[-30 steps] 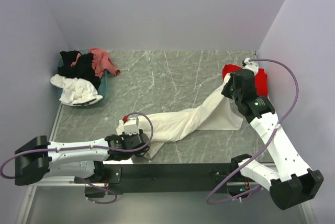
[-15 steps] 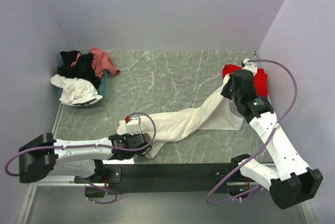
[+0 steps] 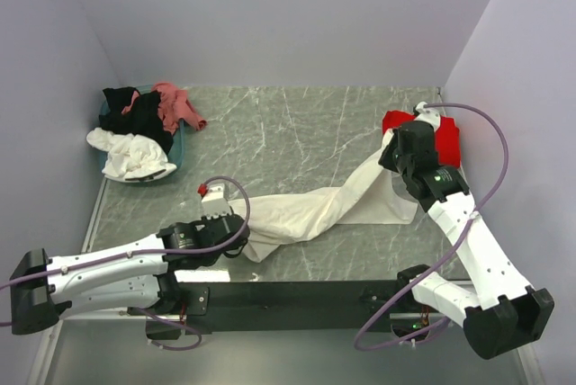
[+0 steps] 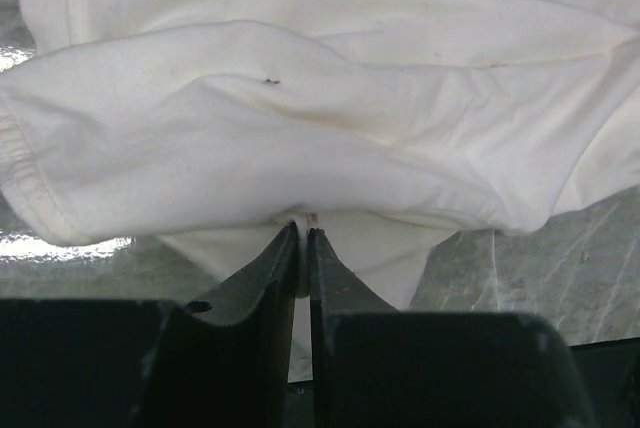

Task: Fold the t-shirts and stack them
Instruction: Flatten the tshirt out

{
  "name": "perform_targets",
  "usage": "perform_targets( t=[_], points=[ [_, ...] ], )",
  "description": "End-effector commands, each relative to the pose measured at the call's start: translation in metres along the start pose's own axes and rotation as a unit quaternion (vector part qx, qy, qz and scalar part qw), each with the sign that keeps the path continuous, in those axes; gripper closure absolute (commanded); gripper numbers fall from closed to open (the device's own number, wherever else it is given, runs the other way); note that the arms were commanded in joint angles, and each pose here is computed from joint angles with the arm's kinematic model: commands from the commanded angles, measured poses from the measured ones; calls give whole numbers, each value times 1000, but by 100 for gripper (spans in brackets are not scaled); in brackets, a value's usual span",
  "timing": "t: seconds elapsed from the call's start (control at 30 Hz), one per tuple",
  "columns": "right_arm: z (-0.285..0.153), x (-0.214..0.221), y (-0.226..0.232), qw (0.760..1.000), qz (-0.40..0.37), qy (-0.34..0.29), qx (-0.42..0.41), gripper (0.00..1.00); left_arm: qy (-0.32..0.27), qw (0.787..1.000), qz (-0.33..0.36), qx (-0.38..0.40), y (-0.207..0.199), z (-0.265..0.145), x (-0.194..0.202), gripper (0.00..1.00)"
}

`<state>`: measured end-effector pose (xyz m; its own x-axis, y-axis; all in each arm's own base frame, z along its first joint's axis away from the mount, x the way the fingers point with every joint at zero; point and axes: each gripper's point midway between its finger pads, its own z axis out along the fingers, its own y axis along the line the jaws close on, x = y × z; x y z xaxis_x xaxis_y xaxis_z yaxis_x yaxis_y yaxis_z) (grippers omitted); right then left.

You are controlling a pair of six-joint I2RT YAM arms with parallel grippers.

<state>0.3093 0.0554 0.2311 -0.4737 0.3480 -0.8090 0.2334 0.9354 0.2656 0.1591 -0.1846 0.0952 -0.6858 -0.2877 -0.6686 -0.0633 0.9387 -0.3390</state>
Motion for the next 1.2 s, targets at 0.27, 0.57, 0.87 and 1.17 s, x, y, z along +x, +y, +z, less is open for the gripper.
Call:
perform_targets(
  t=[0.27, 0.57, 0.87, 1.17],
  points=[
    [5, 1, 0, 1000, -7, -6, -4, 100, 75, 997, 28, -12, 18, 29, 51, 82],
    [8, -1, 0, 1000, -13, -6, 1, 100, 32, 999, 26, 19, -5, 16, 16, 99],
    [-7, -60, 18, 998, -21, -54, -5, 100, -193, 980, -5, 52, -39, -53, -201, 99],
    [-90, -158, 53, 985, -10, -153, -79, 100, -400, 912, -52, 77, -39, -206, -379, 99]
  ],
)
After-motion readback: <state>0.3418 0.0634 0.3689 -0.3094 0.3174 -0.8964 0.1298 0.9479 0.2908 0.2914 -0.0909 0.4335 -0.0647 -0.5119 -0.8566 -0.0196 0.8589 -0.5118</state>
